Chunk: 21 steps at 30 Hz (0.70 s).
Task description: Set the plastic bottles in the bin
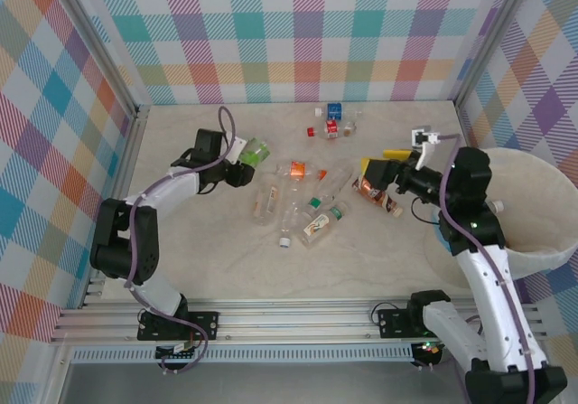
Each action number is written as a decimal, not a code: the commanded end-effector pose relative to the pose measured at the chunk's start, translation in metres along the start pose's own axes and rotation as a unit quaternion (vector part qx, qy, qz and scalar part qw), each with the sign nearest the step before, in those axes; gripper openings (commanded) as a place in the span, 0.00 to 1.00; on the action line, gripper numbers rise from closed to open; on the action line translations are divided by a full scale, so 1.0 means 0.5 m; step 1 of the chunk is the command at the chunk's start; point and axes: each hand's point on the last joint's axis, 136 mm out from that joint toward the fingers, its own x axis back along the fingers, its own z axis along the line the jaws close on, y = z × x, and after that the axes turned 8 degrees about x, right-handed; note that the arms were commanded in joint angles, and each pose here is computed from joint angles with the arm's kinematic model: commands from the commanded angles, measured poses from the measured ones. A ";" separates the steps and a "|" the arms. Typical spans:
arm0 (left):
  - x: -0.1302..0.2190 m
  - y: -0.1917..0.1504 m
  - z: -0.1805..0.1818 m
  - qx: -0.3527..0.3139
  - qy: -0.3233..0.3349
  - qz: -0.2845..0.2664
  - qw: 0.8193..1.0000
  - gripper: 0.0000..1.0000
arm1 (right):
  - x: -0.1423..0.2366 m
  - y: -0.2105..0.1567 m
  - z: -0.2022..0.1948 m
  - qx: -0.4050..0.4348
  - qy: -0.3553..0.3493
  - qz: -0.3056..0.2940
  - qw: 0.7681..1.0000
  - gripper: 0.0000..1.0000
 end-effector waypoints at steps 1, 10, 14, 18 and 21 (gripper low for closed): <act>0.032 0.041 -0.046 0.041 -0.052 -0.052 0.996 0.00 | -0.039 0.012 -0.031 -0.016 -0.054 0.010 0.998 1.00; 0.160 0.121 -0.142 0.112 -0.170 -0.201 0.958 0.00 | -0.190 -0.027 -0.026 -0.051 -0.086 0.063 0.993 1.00; 0.193 0.111 -0.207 0.034 -0.128 -0.201 0.971 0.00 | -0.257 -0.042 0.015 -0.089 -0.044 0.085 0.991 1.00; 0.218 0.113 -0.249 0.027 -0.114 -0.202 0.972 0.00 | -0.300 -0.027 0.081 -0.111 0.049 0.086 0.989 1.00; 0.229 0.115 -0.284 0.032 -0.121 -0.192 0.973 0.00 | -0.312 -0.006 0.102 -0.113 0.081 0.074 0.988 1.00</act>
